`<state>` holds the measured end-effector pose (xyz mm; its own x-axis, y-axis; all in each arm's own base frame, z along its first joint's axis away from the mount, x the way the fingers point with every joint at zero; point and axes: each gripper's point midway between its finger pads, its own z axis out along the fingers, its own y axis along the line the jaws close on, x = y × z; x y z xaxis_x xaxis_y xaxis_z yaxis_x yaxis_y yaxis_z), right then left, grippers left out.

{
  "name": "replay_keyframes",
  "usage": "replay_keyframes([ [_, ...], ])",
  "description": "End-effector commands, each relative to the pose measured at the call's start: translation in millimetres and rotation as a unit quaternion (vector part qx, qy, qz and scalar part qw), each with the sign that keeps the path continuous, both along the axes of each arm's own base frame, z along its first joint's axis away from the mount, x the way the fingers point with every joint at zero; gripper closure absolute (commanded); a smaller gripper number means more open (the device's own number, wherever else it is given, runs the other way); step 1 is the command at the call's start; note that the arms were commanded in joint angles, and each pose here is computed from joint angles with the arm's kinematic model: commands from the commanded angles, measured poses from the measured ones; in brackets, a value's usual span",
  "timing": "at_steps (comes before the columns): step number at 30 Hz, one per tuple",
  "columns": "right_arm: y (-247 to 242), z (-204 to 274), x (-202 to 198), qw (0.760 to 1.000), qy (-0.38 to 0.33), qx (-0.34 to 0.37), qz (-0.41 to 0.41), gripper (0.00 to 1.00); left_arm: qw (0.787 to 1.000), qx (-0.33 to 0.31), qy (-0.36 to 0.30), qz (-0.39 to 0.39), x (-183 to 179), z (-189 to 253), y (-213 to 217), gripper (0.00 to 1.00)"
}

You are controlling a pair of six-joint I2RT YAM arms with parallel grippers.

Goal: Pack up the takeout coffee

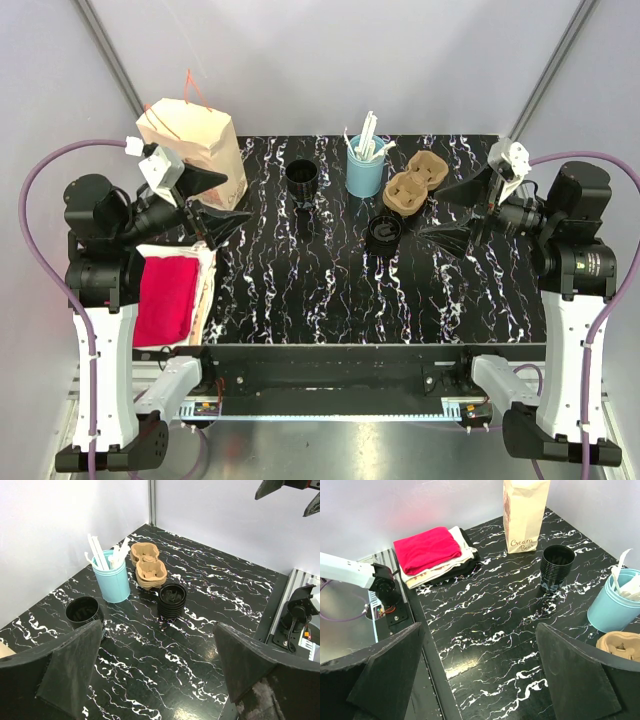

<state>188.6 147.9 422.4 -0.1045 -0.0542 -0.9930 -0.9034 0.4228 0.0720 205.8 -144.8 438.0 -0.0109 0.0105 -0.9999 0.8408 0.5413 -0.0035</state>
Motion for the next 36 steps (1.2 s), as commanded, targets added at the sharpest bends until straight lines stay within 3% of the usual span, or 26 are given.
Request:
replay_keyframes([
  [1,4.5,6.6,-7.3,1.000,-0.014,0.007,0.020,0.00,1.000,-0.004,-0.026,0.011,1.9,9.8,2.9,0.01],
  [12,4.6,7.1,-7.4,1.000,-0.014,0.009,0.022,0.00,1.000,-0.011,-0.015,0.003,0.3,8.4,1.2,0.01],
  [15,4.5,5.5,-4.8,0.999,-0.021,0.005,0.026,0.00,0.999,0.021,-0.050,-0.001,6.5,0.9,3.4,0.01],
  [18,-6.9,-1.2,29.3,0.998,0.008,0.013,-0.053,0.00,0.992,0.042,-0.043,0.111,45.6,-8.7,30.5,0.01],
  [20,-28.3,-11.5,64.3,0.988,0.016,-0.002,-0.150,0.00,0.982,0.066,-0.028,0.177,65.3,-18.1,50.6,0.01],
  [28,-48.4,-45.8,107.7,0.973,0.069,-0.025,-0.217,0.00,0.956,0.141,-0.009,0.257,102.4,-70.0,82.0,0.01],
  [36,-56.1,-60.3,129.8,0.965,0.099,-0.034,-0.239,0.00,0.953,0.176,0.004,0.245,128.2,-109.5,71.5,0.01],
])
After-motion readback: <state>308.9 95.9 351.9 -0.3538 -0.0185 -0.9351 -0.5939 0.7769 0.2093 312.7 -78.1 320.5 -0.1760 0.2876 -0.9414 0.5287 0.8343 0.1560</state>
